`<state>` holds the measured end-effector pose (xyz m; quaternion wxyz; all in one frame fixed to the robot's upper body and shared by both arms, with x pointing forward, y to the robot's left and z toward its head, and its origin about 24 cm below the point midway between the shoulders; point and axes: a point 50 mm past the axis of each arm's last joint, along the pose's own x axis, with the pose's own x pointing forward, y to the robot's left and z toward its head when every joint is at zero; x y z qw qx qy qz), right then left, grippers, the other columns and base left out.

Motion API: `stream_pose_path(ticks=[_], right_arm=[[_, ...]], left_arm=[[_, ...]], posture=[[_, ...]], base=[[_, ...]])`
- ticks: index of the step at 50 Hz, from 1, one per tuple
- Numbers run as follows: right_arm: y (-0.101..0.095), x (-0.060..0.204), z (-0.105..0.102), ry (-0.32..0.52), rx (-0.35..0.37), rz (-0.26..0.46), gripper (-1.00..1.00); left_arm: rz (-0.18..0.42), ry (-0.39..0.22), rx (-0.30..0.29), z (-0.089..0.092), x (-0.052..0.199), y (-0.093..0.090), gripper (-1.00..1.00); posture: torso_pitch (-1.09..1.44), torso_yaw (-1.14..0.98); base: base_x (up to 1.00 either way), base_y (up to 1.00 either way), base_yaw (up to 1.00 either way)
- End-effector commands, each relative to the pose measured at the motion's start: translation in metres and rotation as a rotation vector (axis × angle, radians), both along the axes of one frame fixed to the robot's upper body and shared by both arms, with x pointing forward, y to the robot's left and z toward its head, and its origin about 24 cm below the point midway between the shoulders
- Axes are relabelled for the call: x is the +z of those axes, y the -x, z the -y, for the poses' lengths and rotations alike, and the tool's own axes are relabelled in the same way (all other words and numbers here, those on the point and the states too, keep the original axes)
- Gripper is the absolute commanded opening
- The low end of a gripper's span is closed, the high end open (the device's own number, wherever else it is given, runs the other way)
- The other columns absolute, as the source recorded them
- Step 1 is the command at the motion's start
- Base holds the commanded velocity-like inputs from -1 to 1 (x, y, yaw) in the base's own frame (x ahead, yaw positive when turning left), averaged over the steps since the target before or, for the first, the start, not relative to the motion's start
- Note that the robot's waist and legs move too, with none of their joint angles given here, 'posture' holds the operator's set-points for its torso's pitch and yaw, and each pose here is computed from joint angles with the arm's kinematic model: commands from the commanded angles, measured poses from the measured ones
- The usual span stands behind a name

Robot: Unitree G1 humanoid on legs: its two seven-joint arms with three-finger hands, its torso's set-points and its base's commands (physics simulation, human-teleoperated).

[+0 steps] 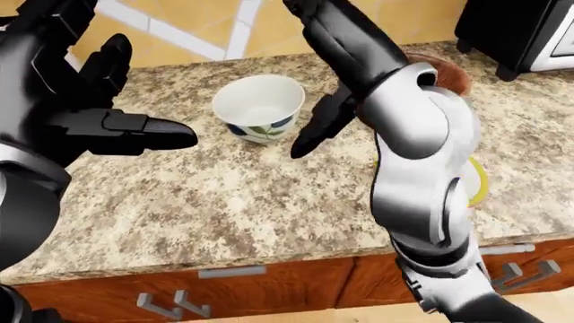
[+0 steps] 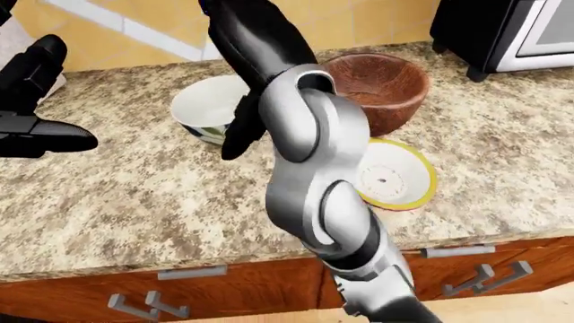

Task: Stack the bowls from largest to smallest.

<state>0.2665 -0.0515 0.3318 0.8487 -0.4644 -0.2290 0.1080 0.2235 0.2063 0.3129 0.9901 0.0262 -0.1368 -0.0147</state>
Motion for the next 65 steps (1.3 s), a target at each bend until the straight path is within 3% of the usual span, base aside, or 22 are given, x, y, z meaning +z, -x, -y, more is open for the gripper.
stream_pose_path(ticks=[1,10,19,29,34,43,44,45,46,51,55,58,65], right_arm=[[0.006,0.013,-0.006,0.138,-0.054,0.139,1.00],[-0.016,-0.010,-0.040,0.335,-0.025,0.177,1.00],[-0.031,-0.038,-0.073,0.429,0.015,0.167,0.98],[-0.048,-0.053,-0.088,0.481,0.017,0.136,0.73],[-0.061,-0.066,-0.099,0.516,0.022,0.105,0.48],[-0.079,-0.076,-0.096,0.529,-0.006,0.056,0.15],[-0.083,-0.077,-0.094,0.533,-0.015,0.051,0.09],[-0.090,-0.073,-0.091,0.520,-0.029,0.044,-0.17],[-0.093,-0.076,-0.089,0.528,-0.035,0.035,-0.23],[-0.107,-0.087,-0.079,0.542,-0.065,-0.011,-0.44],[-0.110,-0.098,-0.079,0.545,-0.067,-0.025,-0.49],[-0.110,-0.088,-0.076,0.542,-0.074,-0.008,-0.98],[-0.104,-0.046,-0.064,0.503,-0.097,0.041,-1.00]], left_arm=[[0.068,0.013,0.009,-0.003,0.011,0.005,1.00],[0.065,0.018,0.020,-0.008,0.010,0.005,1.00],[0.063,0.021,0.029,-0.013,0.008,0.005,1.00],[0.061,0.019,0.039,-0.021,0.005,0.009,1.00],[0.059,0.020,0.041,-0.024,0.005,0.008,1.00],[0.059,0.020,0.044,-0.026,0.006,0.009,1.00],[0.059,0.021,0.043,-0.027,0.005,0.009,1.00],[0.055,0.025,0.047,-0.028,0.004,0.007,1.00],[0.056,0.022,0.047,-0.029,0.004,0.009,1.00],[0.057,0.021,0.049,-0.030,0.005,0.007,1.00],[0.058,0.019,0.051,-0.031,0.006,0.008,1.00],[0.058,0.018,0.053,-0.032,0.006,0.008,1.00],[0.067,0.018,0.051,-0.030,0.007,0.008,1.00]], posture=[[0.00,0.00],[0.00,0.00],[0.00,0.00],[0.00,0.00],[0.00,0.00],[0.00,0.00],[0.00,0.00],[0.00,0.00],[0.00,0.00],[0.00,0.00],[0.00,0.00],[0.00,0.00],[0.00,0.00]], base=[[0.00,0.00,0.00],[0.00,0.00,0.00],[0.00,0.00,0.00],[0.00,0.00,0.00],[0.00,0.00,0.00],[0.00,0.00,0.00],[0.00,0.00,0.00],[0.00,0.00,0.00],[0.00,0.00,0.00],[0.00,0.00,0.00],[0.00,0.00,0.00],[0.00,0.00,0.00],[0.00,0.00,0.00]])
